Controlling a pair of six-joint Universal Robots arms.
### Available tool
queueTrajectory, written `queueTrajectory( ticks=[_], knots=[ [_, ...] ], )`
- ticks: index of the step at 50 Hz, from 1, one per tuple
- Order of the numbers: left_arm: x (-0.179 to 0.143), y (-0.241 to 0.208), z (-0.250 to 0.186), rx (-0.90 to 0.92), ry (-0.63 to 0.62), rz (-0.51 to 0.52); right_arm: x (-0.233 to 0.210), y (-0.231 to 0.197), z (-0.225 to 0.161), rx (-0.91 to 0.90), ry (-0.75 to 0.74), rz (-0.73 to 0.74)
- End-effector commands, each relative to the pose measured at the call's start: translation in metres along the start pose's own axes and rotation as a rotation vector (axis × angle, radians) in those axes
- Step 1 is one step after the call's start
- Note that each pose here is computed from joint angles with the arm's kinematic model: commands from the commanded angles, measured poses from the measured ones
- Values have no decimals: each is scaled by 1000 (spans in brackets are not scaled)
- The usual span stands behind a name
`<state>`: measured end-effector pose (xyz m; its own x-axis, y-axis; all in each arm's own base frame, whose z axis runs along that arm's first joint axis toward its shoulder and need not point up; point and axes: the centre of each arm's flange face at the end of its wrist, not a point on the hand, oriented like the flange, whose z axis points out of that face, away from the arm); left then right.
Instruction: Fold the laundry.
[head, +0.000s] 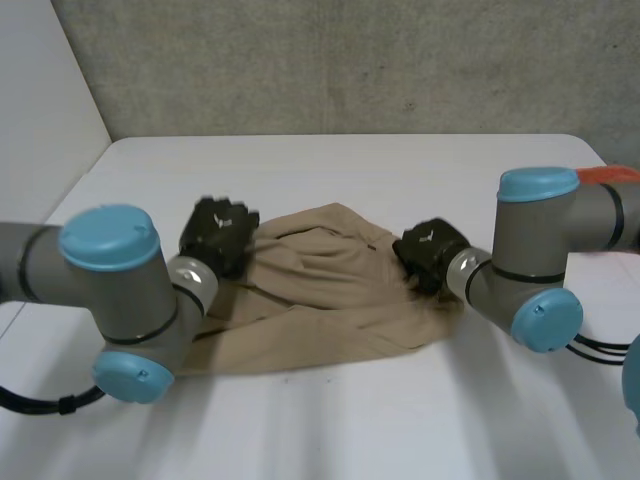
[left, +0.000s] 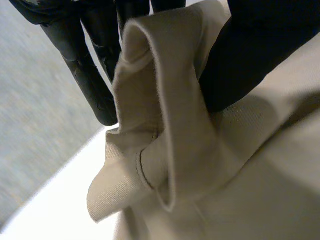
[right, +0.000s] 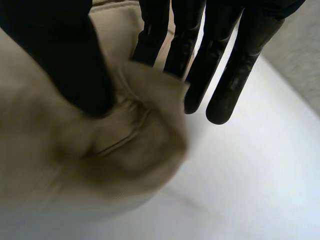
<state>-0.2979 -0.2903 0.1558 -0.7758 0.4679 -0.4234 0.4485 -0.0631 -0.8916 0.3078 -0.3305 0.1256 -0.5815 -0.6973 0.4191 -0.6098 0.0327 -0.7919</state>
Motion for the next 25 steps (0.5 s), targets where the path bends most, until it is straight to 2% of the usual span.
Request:
queueTrajectory(
  ticks=[1, 4, 11, 19, 25],
  knots=[
    [-30, -94, -35, 248, -77, -26, 37, -64, -34, 194, 140, -11],
    [-46, -135, -56, 368, -109, -57, 47, -85, -51, 248, 174, -20],
    [-76, -187, -89, 486, -149, -129, 68, -133, -101, 383, 251, 10],
    [-87, -207, -110, 492, -130, -201, 76, -159, -147, 448, 239, 36],
    [-94, -218, -133, 505, -134, -215, 84, -179, -194, 477, 249, 23]
  ],
)
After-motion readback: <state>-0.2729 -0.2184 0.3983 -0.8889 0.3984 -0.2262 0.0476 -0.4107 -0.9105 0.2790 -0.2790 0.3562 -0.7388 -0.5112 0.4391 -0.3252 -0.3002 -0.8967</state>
